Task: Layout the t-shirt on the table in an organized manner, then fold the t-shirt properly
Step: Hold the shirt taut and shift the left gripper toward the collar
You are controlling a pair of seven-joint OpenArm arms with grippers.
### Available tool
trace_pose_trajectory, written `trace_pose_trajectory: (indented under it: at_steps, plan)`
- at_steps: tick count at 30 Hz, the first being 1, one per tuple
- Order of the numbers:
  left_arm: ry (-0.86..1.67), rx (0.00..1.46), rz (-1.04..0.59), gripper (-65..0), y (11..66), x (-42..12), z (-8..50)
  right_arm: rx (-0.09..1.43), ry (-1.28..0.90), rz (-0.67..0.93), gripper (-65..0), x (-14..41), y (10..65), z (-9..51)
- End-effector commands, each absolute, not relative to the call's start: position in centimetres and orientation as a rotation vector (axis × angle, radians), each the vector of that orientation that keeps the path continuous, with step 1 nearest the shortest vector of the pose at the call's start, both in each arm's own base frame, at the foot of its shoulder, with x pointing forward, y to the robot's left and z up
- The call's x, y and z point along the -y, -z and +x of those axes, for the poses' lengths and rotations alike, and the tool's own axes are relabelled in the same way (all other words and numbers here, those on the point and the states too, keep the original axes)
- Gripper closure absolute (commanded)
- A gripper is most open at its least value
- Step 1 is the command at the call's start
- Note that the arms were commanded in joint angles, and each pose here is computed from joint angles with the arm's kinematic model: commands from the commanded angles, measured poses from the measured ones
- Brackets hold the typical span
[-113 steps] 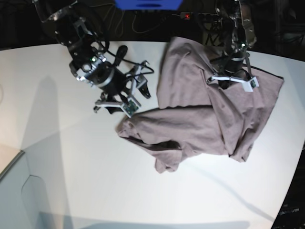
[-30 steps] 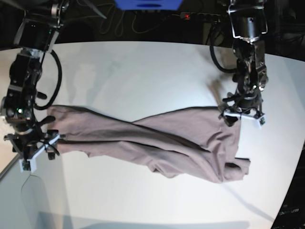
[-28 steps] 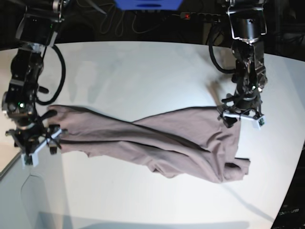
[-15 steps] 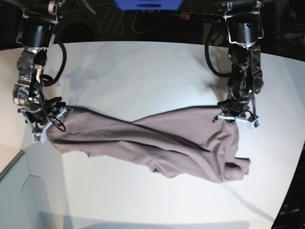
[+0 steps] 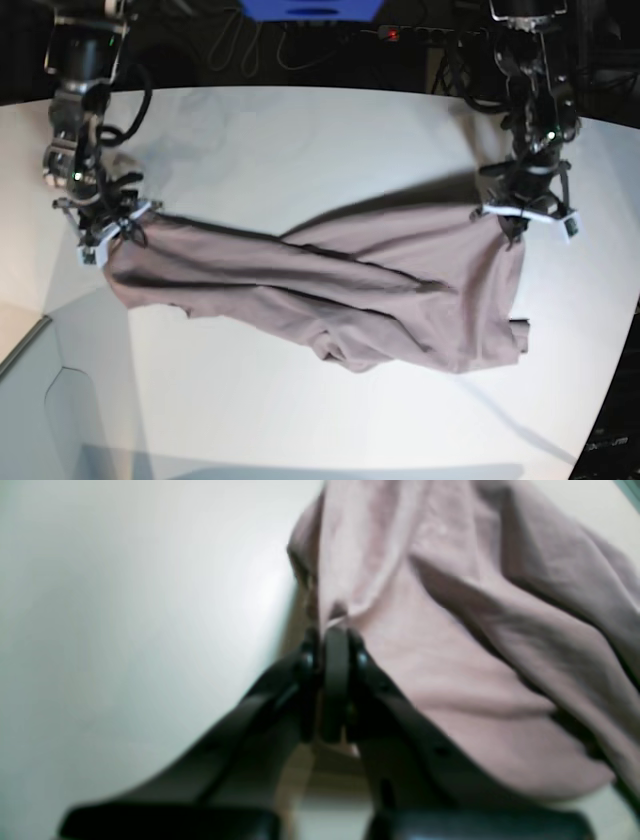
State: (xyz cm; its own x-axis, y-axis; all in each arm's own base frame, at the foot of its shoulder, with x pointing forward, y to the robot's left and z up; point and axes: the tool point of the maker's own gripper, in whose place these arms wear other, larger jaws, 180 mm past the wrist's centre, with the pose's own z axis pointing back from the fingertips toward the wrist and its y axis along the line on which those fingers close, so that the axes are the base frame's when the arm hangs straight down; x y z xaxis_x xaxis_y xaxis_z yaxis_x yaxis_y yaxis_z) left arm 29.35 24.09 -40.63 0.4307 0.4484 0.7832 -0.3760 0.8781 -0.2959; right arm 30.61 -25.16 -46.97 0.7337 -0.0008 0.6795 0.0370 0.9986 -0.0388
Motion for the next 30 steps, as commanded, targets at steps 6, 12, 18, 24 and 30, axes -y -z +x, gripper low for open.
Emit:
trace_pose_trajectory:
  at_steps: [6, 12, 18, 24, 30]
  plan:
    - [-0.497, 1.145, -0.028, -0.1, 35.7, -26.2, 29.3, 0.928, -0.076, -0.128, 0.0, 24.4, 39.6, 29.5]
    - [-0.467, 1.182, -0.019, -0.1, 33.8, -25.9, 28.3, 1.033, -0.153, -0.170, 0.0, 23.4, 34.6, 28.2]
    - [-0.448, 1.227, -0.017, -0.1, 32.1, -25.8, 28.7, 1.050, -0.300, -0.131, 0.0, 21.1, 32.1, 28.5]
    - [-0.457, 1.220, -0.002, -0.5, 32.3, -26.4, 28.3, 1.077, -0.290, -0.157, 0.0, 21.5, 30.4, 30.3]
    - [-0.553, 1.179, 0.040, -13.2, 33.4, -29.4, 25.0, 1.104, -0.277, -0.184, 0.0, 22.4, 29.2, 30.5]
